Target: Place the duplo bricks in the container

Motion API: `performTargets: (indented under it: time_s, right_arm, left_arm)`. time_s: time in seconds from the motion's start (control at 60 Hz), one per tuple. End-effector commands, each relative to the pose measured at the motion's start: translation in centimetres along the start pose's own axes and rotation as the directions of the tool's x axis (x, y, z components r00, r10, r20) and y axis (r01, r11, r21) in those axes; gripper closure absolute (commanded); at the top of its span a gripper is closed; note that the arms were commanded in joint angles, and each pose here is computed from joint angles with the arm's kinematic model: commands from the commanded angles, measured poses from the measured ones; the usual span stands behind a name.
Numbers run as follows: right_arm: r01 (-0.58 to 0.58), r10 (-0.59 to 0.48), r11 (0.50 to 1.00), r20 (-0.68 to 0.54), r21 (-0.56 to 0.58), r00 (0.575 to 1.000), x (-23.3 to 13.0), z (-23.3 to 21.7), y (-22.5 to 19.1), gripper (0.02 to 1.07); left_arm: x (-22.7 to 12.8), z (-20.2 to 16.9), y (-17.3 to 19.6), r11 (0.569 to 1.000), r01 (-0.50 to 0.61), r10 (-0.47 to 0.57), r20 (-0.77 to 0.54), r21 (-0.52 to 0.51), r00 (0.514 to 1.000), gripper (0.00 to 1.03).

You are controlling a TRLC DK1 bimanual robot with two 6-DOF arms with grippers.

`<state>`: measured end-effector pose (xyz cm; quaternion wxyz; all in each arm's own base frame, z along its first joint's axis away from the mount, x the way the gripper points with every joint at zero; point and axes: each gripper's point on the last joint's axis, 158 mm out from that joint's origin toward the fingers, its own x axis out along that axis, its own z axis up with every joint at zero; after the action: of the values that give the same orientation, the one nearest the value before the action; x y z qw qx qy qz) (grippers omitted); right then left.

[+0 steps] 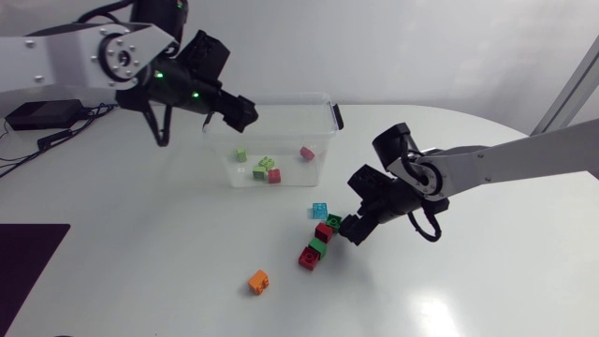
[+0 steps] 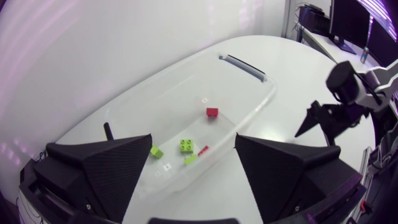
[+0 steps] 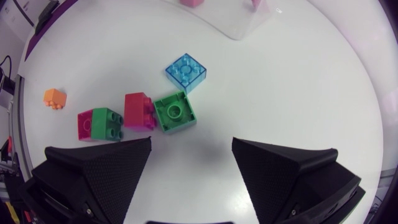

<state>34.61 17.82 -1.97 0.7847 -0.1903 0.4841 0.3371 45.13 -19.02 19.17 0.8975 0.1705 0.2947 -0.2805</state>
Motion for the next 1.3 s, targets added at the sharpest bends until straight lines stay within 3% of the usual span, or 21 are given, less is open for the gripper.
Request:
performTargets:
  time_s: [0.0, 0.3, 0.567, 0.717, 0.8, 0.833, 1.283]
  right_arm:
    - [-0.024, 0.023, 0.999, -0.019, -0.040, 1.000, 1.3, -0.1, 0.5, 0.12]
    - [-0.031, 0.031, 0.996, -0.007, -0.081, 1.000, 2.3, 2.4, 1.1, 0.14]
    - [-0.036, 0.029, 0.995, -0.075, -0.092, 0.997, 3.7, 1.5, 1.5, 0.48]
    - [-0.039, 0.029, 0.995, -0.113, -0.092, 0.993, 3.8, 0.0, 1.7, 0.49]
    - [-0.023, 0.014, 0.995, -0.094, -0.097, 0.995, 3.4, 0.0, 1.5, 0.74]
    - [-0.016, 0.008, 0.995, -0.078, -0.100, 0.997, 3.0, 0.2, 1.4, 0.79]
    - [0.115, -0.103, 0.988, 0.119, -0.100, 0.988, -8.4, 5.9, 1.0, 0.80]
  left_arm:
    - [-1.8, -3.7, -1.8, 0.998, 0.043, -0.040, -0.067, 0.047, 0.997, 0.06]
    - [-3.4, -15.1, -9.3, 0.964, 0.234, -0.186, -0.316, 0.123, 0.930, 0.07]
    - [-3.1, -19.7, -15.4, 0.920, 0.369, -0.281, -0.436, 0.133, 0.855, 0.07]
    - [-2.8, -20.6, -17.2, 0.907, 0.402, -0.303, -0.469, 0.127, 0.830, 0.07]
    - [-2.6, -21.3, -18.0, 0.900, 0.419, -0.310, -0.493, 0.125, 0.813, 0.08]
    - [-2.3, -22.0, -18.2, 0.898, 0.423, -0.307, -0.512, 0.124, 0.802, 0.08]
    - [-0.8, -25.6, -19.3, 0.885, 0.448, -0.301, -0.576, 0.130, 0.760, 0.11]
